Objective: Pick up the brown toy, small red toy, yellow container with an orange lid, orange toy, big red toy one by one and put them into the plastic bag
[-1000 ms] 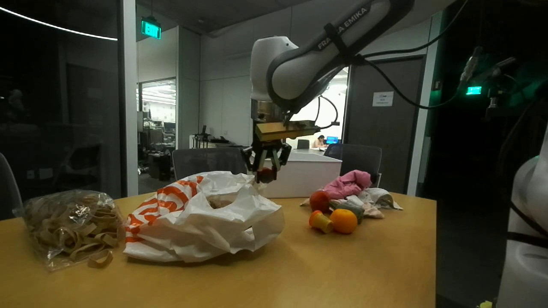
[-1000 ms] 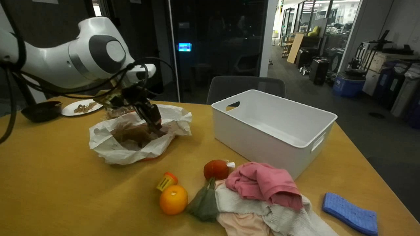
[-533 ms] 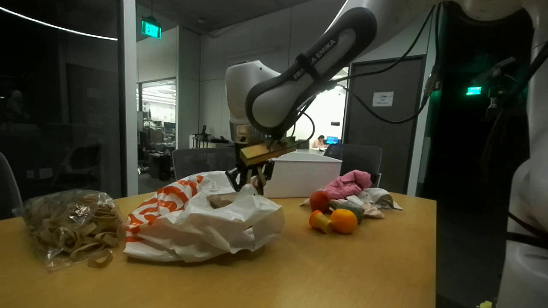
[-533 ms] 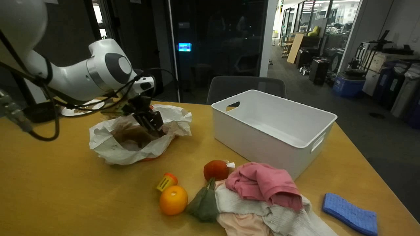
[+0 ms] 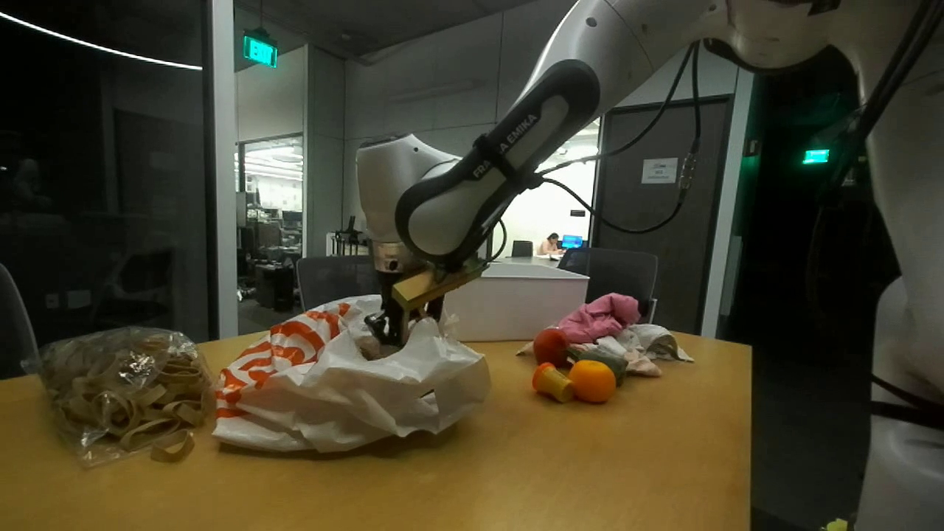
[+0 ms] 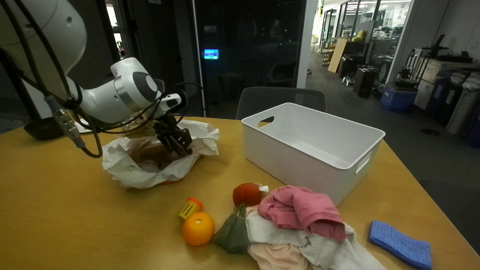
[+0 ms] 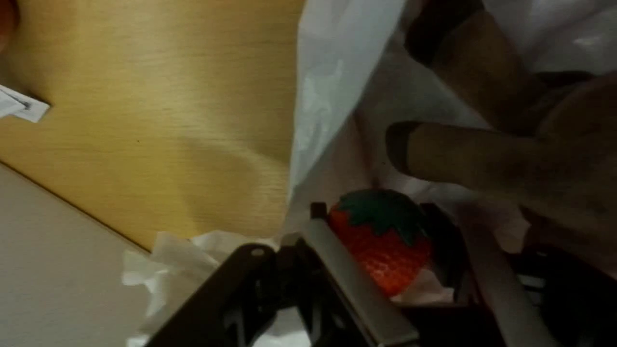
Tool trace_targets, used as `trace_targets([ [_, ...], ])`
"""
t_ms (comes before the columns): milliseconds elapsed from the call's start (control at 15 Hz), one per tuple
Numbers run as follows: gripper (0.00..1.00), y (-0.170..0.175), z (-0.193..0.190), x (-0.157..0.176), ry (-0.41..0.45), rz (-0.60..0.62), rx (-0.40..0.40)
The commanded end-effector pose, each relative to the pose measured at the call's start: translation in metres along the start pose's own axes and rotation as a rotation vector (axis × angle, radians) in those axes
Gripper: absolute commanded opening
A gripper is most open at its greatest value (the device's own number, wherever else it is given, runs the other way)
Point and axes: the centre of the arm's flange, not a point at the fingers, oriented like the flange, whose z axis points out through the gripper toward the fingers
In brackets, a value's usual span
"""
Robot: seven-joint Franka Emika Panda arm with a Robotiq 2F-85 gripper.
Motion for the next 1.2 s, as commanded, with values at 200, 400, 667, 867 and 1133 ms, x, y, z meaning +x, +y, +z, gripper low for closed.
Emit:
trace_targets([
  [200, 0.75, -0.049, -0.017, 0.019, 0.074, -0.112, 0.046],
  [400, 0.89, -0.043, -0.016, 0.02, 0.053, -0.107, 0.047],
  [667, 1.0, -0.023, -0.036, 0.015, -0.016, -0.065, 0.061],
  [867, 1.0, -0.001, -0.059, -0.003, -0.142, -0.039, 0.073],
  [1133, 1.0, 0.036, -0.076, -0.029, -0.308, 0.014, 0.101],
])
